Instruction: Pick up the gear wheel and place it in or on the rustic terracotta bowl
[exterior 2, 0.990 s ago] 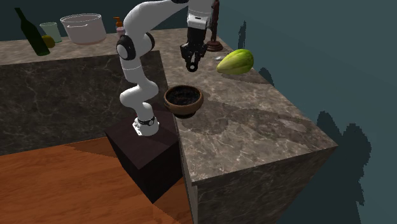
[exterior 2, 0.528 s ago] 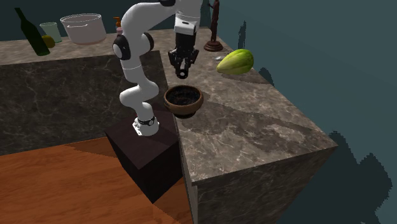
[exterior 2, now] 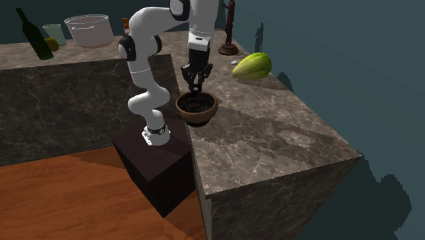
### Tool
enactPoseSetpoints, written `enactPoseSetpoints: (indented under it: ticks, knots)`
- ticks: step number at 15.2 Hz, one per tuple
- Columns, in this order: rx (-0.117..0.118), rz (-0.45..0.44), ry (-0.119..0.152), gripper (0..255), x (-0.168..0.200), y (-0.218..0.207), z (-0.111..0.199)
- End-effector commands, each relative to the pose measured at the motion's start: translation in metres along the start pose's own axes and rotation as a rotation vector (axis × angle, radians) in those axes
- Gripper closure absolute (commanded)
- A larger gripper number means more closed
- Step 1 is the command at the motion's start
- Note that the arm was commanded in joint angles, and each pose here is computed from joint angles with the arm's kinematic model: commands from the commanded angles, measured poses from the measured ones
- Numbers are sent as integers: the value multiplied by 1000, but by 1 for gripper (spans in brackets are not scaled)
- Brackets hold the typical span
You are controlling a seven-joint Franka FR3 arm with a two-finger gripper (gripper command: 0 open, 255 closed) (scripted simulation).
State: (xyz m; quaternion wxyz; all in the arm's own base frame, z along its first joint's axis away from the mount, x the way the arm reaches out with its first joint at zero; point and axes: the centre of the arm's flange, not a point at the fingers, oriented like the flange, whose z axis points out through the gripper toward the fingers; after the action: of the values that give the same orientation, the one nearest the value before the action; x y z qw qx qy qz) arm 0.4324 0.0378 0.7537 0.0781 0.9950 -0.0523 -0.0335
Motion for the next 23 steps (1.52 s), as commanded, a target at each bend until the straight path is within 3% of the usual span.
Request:
enactPoseSetpoints:
  ticks: [1, 5, 13, 14, 19, 23]
  knots:
    - [0, 0, 0, 255, 0, -2, 11]
    - [0, 0, 0, 255, 2, -5, 34]
    - [0, 0, 0, 255, 2, -5, 34]
    - [0, 0, 0, 0, 2, -5, 34]
    - [0, 0, 0, 0, 2, -5, 34]
    - [0, 0, 0, 0, 2, -5, -16]
